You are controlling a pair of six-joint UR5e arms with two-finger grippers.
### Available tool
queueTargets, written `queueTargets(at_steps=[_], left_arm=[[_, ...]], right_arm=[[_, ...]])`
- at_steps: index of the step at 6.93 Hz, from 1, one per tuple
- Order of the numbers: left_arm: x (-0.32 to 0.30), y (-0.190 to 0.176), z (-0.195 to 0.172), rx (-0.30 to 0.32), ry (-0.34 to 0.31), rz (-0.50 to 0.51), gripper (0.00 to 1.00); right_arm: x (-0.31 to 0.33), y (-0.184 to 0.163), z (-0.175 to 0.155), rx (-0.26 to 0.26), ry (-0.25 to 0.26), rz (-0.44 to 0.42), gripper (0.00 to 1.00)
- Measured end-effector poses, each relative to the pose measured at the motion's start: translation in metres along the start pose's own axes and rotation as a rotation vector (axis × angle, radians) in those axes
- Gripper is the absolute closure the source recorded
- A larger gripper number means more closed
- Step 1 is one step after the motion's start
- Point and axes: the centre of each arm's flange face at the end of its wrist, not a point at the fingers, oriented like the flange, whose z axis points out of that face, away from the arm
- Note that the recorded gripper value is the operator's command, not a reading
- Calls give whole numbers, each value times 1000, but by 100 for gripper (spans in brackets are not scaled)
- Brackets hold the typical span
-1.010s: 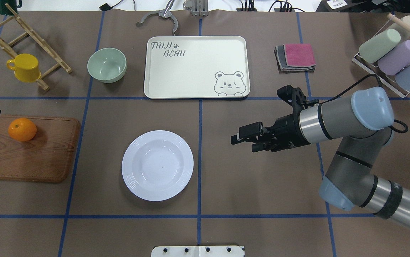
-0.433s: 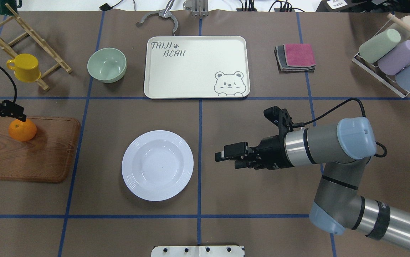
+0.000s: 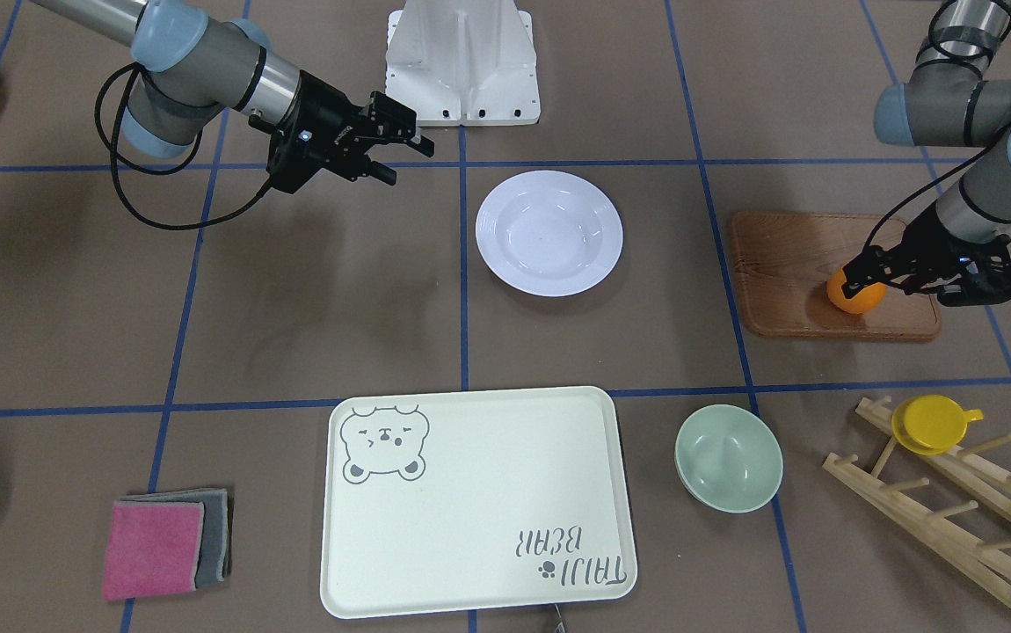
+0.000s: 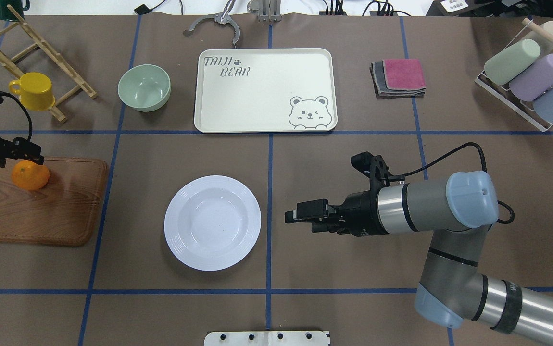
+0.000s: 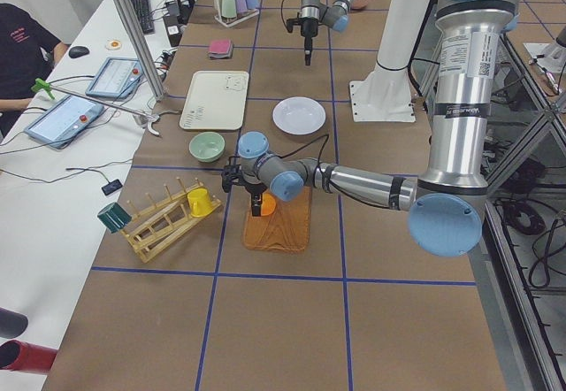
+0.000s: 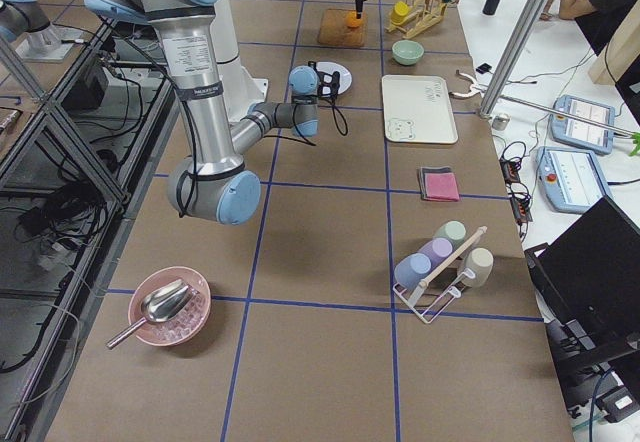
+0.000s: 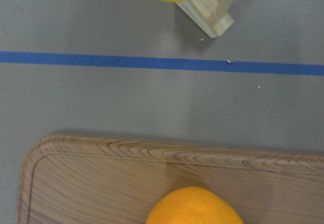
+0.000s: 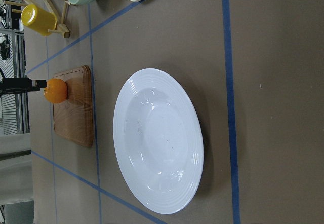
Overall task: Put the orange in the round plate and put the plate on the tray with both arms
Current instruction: 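Grasp the orange on the wooden board with the left gripper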
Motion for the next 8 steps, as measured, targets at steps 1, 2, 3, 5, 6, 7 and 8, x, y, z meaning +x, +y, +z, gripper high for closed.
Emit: queueTargets(at_steps=[1,2,3,5,6,7,8], left_arm=[[3,0,5,-4,-1,-7,2],[4,1,9,-10,-4,-10,2],[4,3,12,-16,-6,-11,2],[6,6,16,-25,-8,-10,2],[6,9,19,-31,-9,-7,6],[8,12,21,-35,-7,-2,25],[10,15,23,-39,-5,3,32]], right_arm=[[1,3,3,6,1,0,9],[2,5,4,8,1,-2,9],[2,5,4,9,1,-3,9],[2,6,4,9,2,-5,9],[2,6,4,9,1,-6,9],[1,6,4,8,0,-6,9],[1,7,6,6,0,-6,9]])
